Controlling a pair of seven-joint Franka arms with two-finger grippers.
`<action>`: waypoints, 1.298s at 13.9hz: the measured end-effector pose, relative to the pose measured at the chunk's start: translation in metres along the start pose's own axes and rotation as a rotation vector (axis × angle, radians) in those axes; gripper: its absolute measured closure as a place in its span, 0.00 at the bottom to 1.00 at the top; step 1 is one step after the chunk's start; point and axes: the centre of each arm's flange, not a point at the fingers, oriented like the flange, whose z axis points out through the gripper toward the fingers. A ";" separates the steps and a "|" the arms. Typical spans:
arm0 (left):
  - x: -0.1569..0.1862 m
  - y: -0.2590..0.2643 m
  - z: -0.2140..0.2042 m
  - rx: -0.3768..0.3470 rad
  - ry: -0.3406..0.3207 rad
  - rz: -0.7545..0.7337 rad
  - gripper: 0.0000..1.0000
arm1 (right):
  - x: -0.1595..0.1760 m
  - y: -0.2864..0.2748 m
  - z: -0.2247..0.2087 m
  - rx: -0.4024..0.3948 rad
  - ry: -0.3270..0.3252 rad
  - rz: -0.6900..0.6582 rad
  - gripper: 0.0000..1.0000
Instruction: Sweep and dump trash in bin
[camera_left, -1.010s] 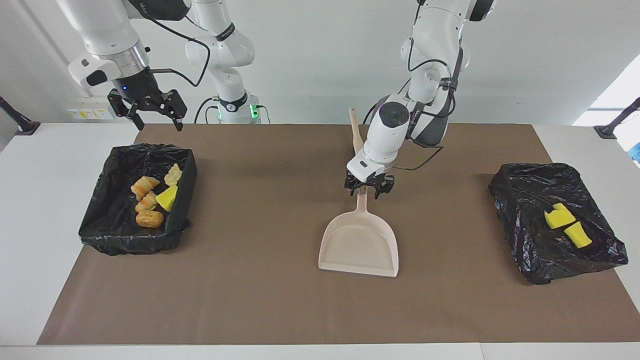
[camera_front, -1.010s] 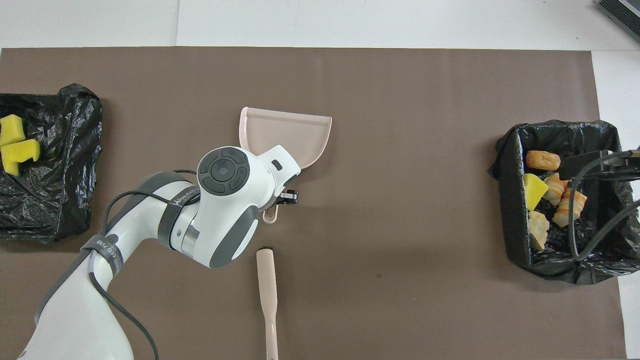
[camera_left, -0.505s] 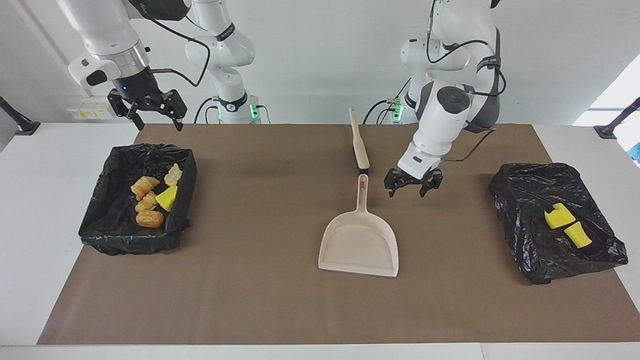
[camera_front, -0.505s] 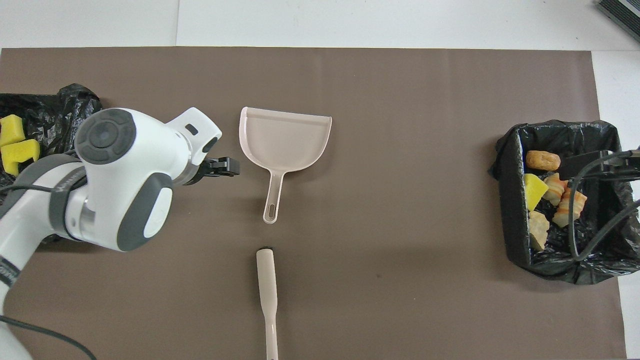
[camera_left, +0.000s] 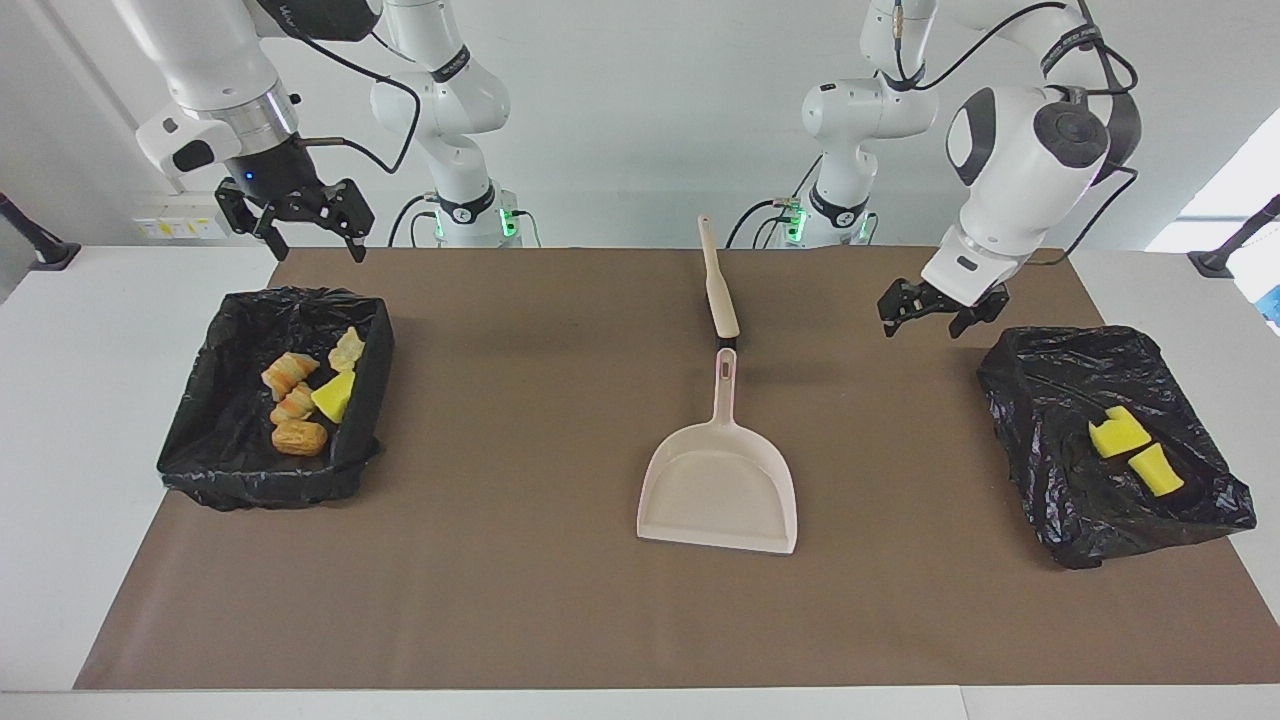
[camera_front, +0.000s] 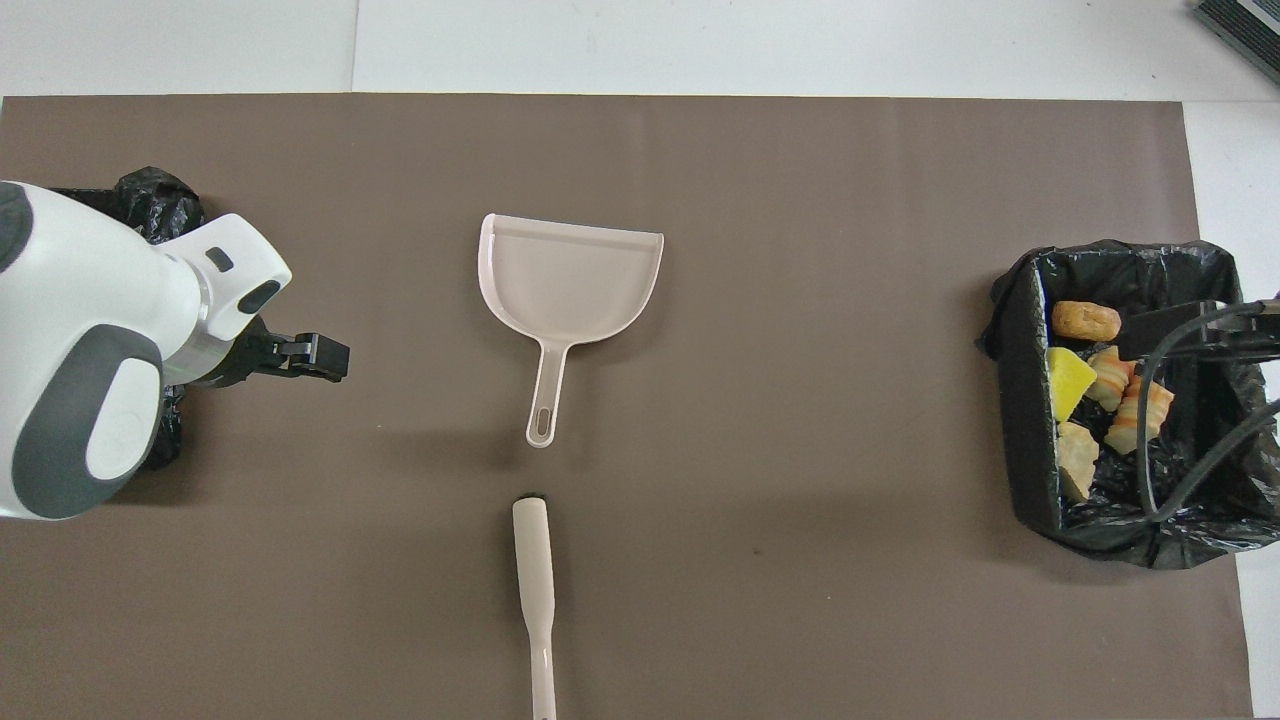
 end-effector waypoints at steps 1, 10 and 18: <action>-0.003 -0.012 -0.017 -0.001 -0.018 -0.006 0.00 | 0.000 0.000 0.000 0.000 0.000 0.000 0.00; -0.043 -0.038 -0.113 0.007 0.021 0.007 0.00 | 0.000 0.000 0.000 0.000 0.000 0.000 0.00; -0.033 -0.038 -0.121 0.008 0.118 0.011 0.00 | 0.000 0.000 0.000 0.000 0.000 0.000 0.00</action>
